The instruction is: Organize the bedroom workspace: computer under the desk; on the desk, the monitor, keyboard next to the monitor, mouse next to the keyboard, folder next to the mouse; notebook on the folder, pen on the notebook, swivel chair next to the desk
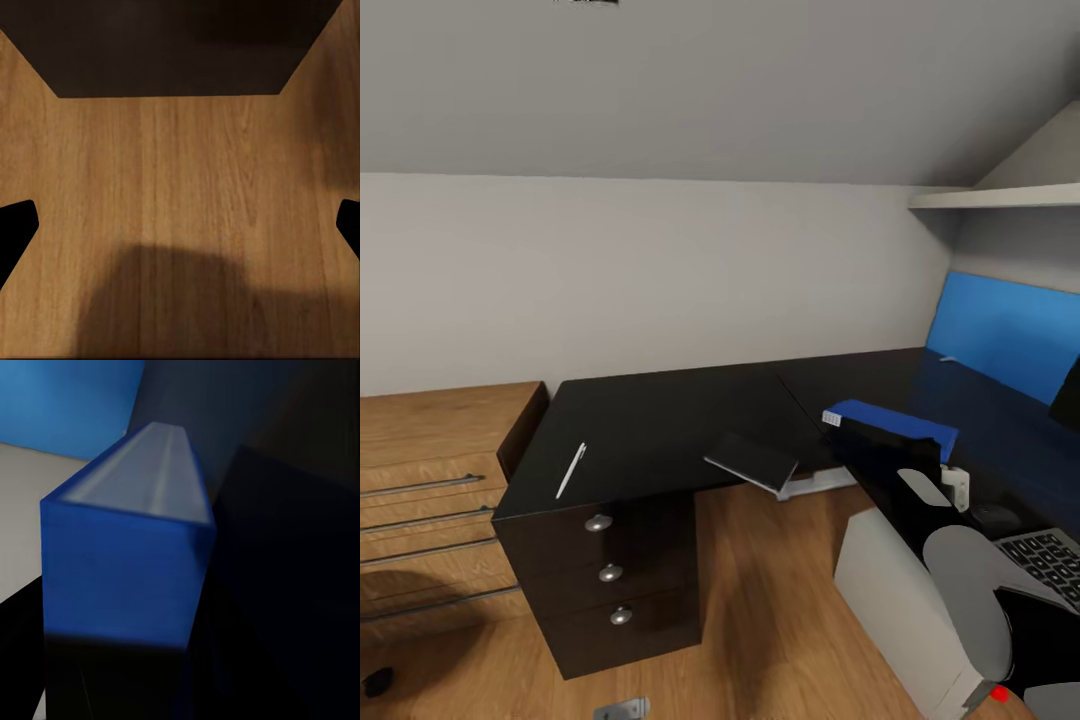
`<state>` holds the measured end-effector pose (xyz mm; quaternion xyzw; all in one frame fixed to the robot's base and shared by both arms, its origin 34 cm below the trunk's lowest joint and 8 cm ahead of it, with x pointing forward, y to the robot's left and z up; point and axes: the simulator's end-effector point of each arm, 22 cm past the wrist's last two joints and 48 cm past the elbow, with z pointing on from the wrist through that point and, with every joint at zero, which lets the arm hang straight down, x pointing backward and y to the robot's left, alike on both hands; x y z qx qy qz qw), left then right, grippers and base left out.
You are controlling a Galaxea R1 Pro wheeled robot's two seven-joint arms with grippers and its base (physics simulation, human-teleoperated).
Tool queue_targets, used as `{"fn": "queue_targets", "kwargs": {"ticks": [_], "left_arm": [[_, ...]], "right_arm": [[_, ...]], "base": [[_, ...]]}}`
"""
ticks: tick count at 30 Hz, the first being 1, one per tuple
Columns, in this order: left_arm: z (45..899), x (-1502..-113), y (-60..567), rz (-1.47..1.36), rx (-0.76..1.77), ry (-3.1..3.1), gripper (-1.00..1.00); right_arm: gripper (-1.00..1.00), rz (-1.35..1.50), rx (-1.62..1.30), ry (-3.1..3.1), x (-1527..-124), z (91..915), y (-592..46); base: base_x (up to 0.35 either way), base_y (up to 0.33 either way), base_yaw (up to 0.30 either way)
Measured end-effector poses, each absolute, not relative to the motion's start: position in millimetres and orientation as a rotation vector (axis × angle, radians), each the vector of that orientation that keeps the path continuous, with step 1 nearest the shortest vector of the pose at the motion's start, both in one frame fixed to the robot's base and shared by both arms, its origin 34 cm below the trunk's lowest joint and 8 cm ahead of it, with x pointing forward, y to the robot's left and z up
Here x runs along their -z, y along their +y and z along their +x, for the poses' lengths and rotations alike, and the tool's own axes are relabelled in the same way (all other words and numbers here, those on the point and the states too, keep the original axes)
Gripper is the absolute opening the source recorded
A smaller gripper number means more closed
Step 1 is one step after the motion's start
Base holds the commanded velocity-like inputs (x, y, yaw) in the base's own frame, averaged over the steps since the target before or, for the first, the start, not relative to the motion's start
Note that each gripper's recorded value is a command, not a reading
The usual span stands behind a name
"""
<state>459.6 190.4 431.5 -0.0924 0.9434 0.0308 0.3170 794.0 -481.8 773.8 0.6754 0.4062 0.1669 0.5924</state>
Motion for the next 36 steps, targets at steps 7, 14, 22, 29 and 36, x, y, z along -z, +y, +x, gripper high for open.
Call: {"fn": "queue_targets", "kwargs": {"ticks": [7, 14, 22, 29, 36], "left_arm": [[459.7, -431.6, 190.3, -0.243, -0.08, 2.483, 1.0], [459.5, -431.3, 190.0, -0.244, -0.078, 2.484, 1.0], [459.2, -431.2, 190.1, -0.243, -0.079, 2.485, 1.0], [458.0, -430.2, 192.7, -0.248, -0.084, 2.489, 1.0], [457.3, -429.6, 193.0, -0.249, -0.088, 2.491, 1.0]], "right_arm": [[-1.0, 1.572, -0.388, 0.943, -773.8, 793.6, -482.3], [-1.0, 1.57, -0.388, 0.944, -773.8, 793.9, -482.0], [-1.0, 1.573, -0.388, 0.942, -773.7, 793.6, -482.0], [-1.0, 1.571, -0.388, 0.943, -774.1, 793.5, -481.9], [-1.0, 1.573, -0.388, 0.942, -773.6, 793.5, -481.9]], "base": [[-0.018, -0.001, 0.0], [-0.118, -0.023, 0.0], [-0.005, -0.001, 0.0], [0.078, 0.0, 0.0], [0.038, 0.0, 0.0]]}}
